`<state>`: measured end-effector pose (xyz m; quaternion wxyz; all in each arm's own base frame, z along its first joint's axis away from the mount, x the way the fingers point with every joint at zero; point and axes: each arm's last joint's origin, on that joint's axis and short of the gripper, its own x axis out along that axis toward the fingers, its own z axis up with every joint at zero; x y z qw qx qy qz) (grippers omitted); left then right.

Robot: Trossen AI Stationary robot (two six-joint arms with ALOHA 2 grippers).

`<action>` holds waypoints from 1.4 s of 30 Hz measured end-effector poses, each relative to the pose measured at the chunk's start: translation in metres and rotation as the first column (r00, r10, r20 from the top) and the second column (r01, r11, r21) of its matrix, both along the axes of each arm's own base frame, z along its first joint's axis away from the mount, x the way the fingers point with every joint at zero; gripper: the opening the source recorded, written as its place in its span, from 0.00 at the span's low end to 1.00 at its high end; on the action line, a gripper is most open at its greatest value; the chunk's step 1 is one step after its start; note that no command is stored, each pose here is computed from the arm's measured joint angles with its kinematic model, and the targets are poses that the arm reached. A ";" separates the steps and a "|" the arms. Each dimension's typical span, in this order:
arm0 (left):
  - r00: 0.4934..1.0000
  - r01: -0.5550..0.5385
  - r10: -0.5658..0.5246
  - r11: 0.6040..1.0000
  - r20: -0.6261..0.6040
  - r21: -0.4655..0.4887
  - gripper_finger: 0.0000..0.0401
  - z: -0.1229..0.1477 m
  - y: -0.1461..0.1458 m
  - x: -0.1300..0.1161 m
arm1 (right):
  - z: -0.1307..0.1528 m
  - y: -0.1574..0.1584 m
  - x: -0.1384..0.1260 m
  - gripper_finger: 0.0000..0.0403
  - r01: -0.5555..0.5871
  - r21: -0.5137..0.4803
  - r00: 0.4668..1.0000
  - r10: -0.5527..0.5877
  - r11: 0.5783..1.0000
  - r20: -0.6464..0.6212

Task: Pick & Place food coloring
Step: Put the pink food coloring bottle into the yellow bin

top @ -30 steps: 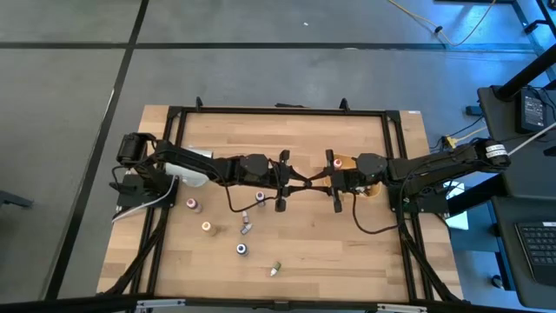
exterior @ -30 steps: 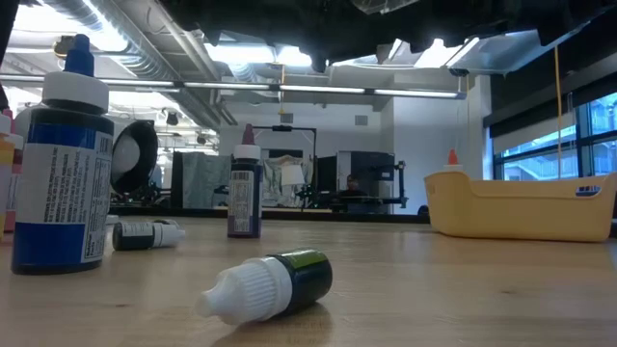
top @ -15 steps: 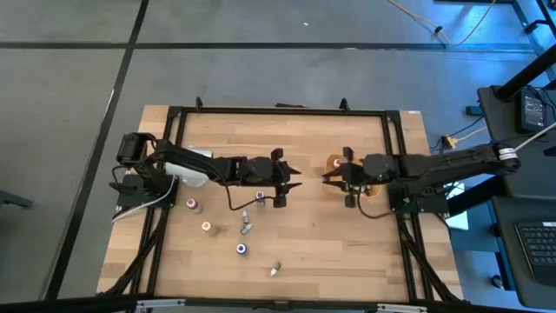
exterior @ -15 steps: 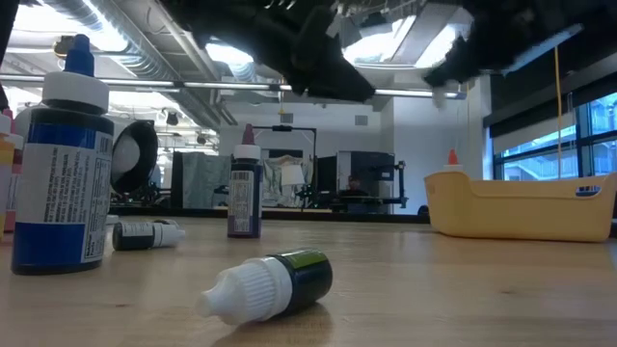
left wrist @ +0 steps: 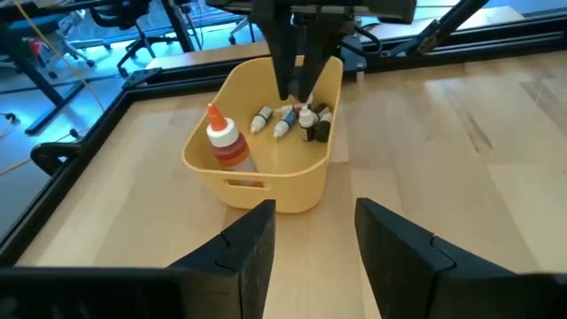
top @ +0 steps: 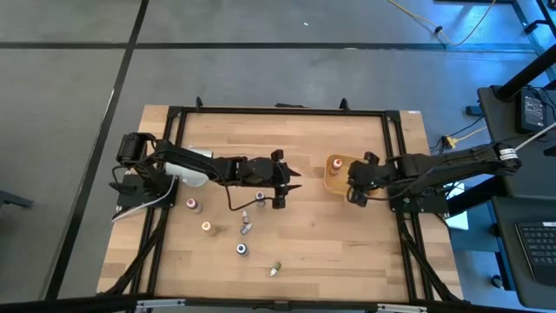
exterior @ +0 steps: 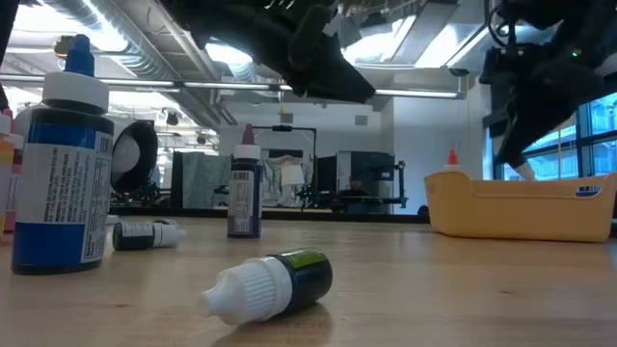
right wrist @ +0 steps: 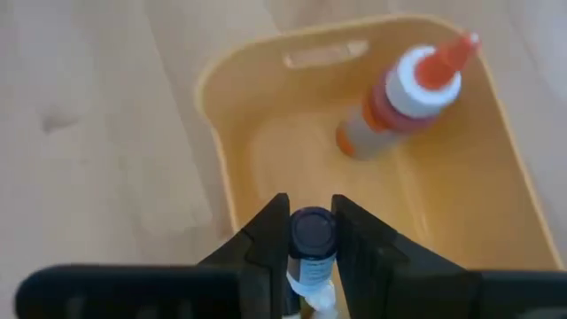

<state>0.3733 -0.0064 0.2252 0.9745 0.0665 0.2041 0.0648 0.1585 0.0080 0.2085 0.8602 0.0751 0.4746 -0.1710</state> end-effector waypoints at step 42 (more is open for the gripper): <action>0.954 -0.020 -0.027 0.988 -0.300 -0.152 0.62 -0.024 0.001 -0.016 | -0.045 -0.001 -0.015 0.43 0.109 0.040 0.989 -0.105 0.993 -0.107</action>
